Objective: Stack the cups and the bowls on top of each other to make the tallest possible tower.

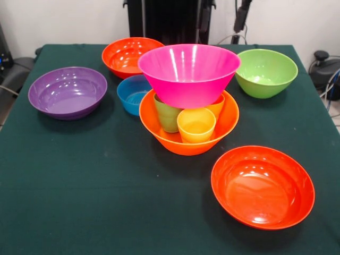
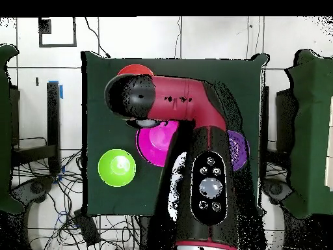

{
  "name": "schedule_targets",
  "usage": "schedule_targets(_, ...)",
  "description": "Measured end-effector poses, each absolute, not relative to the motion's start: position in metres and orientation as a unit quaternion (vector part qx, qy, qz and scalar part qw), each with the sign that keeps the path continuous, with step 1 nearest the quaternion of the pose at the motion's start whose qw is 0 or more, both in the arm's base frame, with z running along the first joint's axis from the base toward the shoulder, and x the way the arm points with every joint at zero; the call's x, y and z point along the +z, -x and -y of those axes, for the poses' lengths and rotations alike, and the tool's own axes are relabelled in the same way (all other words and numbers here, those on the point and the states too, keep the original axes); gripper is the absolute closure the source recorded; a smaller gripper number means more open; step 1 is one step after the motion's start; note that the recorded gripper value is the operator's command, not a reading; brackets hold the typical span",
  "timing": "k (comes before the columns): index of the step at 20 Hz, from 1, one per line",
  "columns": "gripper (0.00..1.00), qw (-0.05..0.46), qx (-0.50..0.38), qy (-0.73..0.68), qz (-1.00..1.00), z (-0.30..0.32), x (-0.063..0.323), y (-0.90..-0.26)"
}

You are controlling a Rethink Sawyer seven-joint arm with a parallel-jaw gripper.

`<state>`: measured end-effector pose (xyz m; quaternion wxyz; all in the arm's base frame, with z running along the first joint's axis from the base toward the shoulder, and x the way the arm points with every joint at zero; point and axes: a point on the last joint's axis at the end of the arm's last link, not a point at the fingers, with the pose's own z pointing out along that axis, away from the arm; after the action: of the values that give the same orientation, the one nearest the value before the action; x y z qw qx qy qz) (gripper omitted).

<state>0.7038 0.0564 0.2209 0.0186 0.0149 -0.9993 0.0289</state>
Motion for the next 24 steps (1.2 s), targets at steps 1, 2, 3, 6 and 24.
schedule_targets(1,0.00,0.019,0.029,-0.015,0.999,-0.053,0.219,-0.704)
schedule_targets(2,0.00,0.020,0.030,-0.016,0.999,-0.048,0.217,-0.705)
schedule_targets(3,0.00,0.020,0.030,-0.017,0.999,-0.046,0.216,-0.705)
schedule_targets(6,0.00,0.020,0.031,-0.018,0.999,-0.035,0.213,-0.707)
schedule_targets(24,0.00,0.016,0.017,-0.061,0.998,-0.006,0.202,-0.718)
